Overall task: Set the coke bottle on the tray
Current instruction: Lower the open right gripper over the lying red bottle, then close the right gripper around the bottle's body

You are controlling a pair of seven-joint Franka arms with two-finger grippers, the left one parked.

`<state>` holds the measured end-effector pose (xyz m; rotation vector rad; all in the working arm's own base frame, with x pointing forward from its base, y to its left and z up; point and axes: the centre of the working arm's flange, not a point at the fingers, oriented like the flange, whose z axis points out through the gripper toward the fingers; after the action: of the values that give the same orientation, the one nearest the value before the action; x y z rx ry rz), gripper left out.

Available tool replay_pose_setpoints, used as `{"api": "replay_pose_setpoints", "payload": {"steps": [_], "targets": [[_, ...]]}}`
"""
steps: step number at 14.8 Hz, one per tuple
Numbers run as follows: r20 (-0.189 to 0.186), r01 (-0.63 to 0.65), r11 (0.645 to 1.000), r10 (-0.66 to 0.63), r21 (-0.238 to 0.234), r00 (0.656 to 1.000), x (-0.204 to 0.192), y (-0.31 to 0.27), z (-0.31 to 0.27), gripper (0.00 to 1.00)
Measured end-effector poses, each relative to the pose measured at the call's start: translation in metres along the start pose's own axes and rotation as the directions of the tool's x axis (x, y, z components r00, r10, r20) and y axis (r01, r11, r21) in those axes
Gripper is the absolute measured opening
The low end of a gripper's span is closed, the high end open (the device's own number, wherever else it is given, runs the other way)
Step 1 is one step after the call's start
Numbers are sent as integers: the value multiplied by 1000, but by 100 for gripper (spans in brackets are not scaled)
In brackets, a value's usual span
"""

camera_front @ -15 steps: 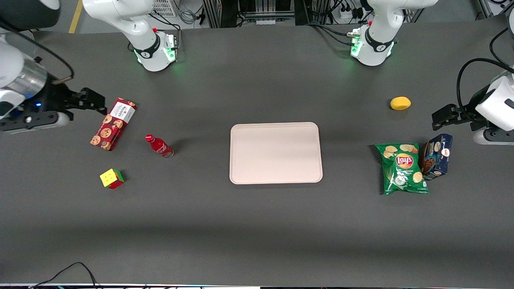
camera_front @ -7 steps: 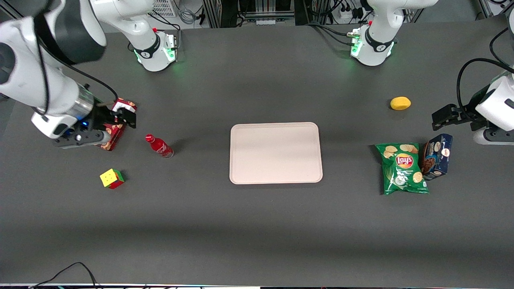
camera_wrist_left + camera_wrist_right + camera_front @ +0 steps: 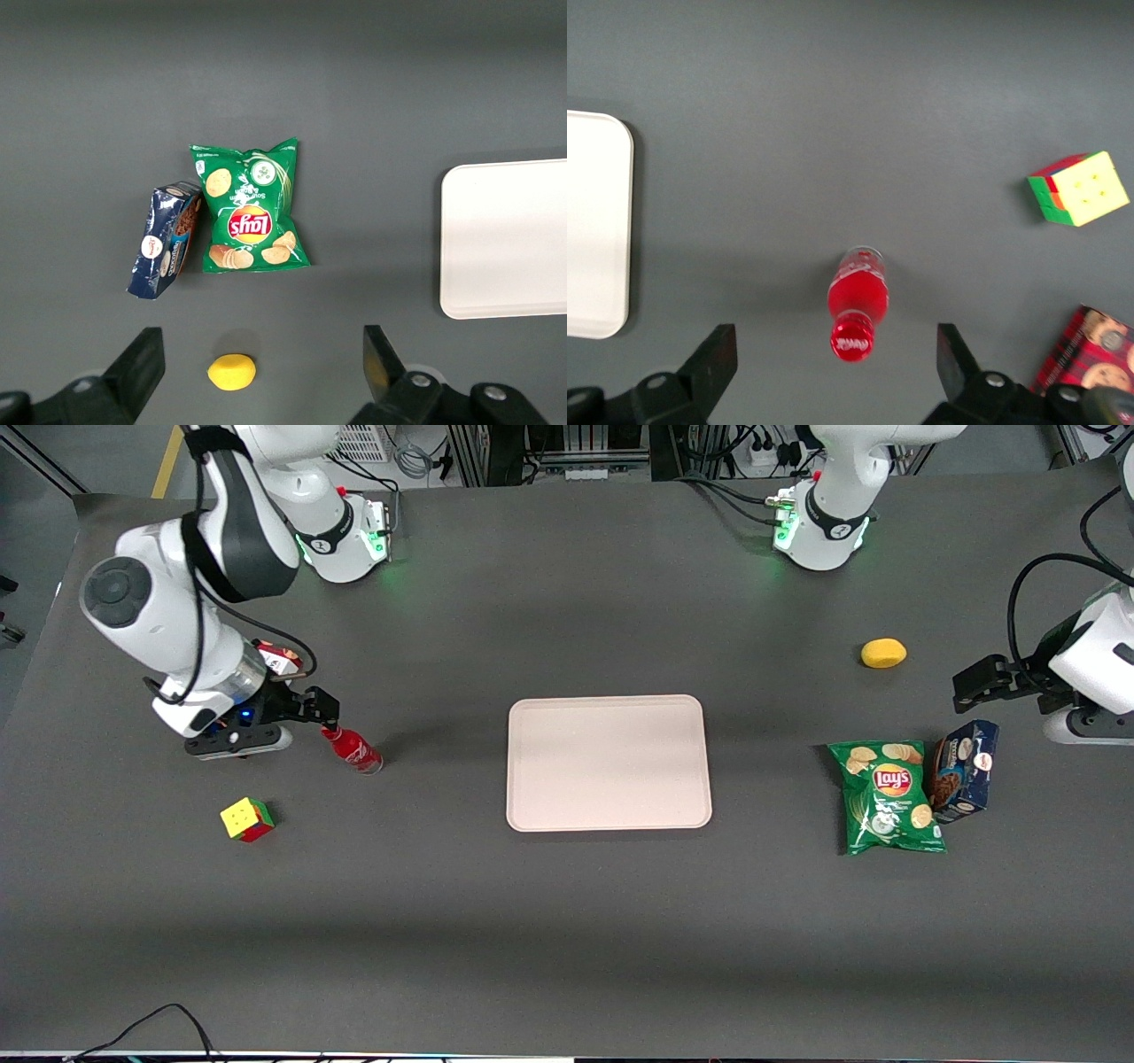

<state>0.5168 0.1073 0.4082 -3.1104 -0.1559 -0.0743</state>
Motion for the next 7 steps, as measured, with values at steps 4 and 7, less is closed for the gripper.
{"api": "replay_pose_setpoints", "payload": {"steps": [4,7], "targets": [[-61,13,1000,-13,1,998,-28,-3,32,100],[-111,20,1000,-19,2,994,-38,-1,46,100]]}}
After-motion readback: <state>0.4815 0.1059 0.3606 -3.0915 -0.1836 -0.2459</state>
